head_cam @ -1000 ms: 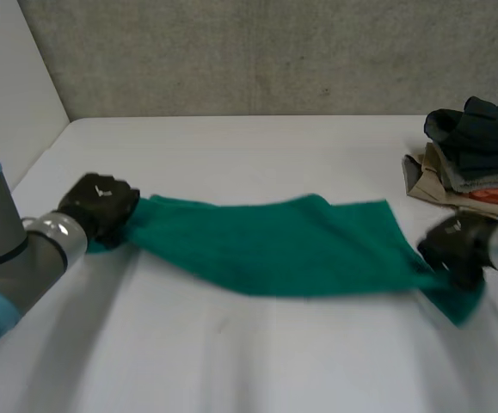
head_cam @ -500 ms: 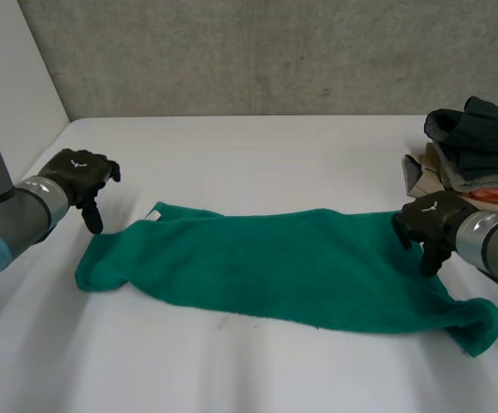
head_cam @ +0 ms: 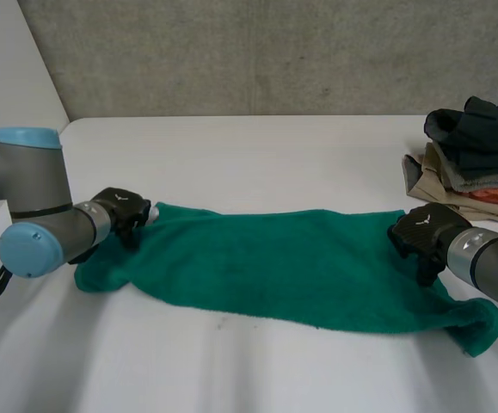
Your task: Fold the laundry.
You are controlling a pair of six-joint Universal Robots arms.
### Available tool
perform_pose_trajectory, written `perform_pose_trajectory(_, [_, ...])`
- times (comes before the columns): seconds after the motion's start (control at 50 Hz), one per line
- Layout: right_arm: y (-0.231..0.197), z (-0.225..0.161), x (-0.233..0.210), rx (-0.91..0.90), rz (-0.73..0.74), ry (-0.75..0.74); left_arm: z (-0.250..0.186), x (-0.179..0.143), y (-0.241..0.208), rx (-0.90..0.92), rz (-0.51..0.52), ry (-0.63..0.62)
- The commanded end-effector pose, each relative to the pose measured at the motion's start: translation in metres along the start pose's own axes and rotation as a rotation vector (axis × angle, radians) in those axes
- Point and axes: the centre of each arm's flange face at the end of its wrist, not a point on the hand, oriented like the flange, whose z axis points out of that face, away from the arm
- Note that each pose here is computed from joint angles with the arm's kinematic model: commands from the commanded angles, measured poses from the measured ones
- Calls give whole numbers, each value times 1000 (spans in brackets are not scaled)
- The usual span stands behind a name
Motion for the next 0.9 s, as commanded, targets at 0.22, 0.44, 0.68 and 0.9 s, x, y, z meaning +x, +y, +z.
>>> perform_pose_trajectory(0.22, [-34, 10, 29, 118, -8, 97, -102, -10, -106, 324, 65, -161])
perform_pose_trajectory(0.44, [-67, 53, 41, 284, 60, 57, -190, 11, -129, 509, 181, -111])
perform_pose_trajectory(0.68, [-51, 114, -10, 334, 77, -214, -223, 14, -133, 728, 269, -197])
perform_pose_trajectory(0.9, [-72, 123, 11, 402, 189, -172, -200, -12, -138, 763, 260, -283])
